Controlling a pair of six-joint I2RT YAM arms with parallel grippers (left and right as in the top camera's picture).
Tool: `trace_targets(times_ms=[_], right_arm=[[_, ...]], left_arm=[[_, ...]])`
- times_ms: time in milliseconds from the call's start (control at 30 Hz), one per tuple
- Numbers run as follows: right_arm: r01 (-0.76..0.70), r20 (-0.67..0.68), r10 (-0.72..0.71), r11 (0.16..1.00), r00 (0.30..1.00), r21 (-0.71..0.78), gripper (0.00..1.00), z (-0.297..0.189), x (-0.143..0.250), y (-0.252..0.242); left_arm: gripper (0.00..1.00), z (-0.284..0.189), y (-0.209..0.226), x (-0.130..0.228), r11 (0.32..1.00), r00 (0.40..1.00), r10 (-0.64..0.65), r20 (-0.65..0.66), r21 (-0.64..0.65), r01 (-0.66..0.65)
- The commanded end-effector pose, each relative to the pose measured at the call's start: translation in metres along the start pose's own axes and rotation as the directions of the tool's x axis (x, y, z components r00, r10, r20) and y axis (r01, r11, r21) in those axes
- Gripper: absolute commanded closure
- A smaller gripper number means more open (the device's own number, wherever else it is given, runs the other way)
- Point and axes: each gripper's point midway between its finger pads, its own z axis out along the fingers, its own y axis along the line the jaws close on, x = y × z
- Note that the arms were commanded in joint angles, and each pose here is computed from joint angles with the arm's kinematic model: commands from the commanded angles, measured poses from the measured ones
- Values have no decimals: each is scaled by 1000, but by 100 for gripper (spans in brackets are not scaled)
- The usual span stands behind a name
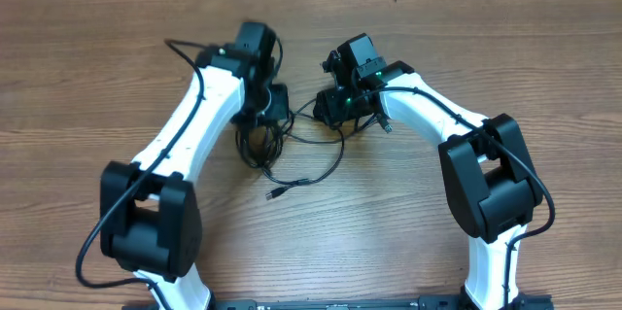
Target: Untangle cables
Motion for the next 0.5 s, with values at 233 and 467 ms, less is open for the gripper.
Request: trace_targets(times_ms=[233,467], right_arm=[[-12,-15,10,990,1000,-141,38,-2,1,20],[-19,-5,19,999,1000,32,37,0,1,-10]], left_arm=[[96,-213,-55,-49,972,857,49,513,174,-160],[96,-285,-47,-37,973,731,26,682,150,-174]])
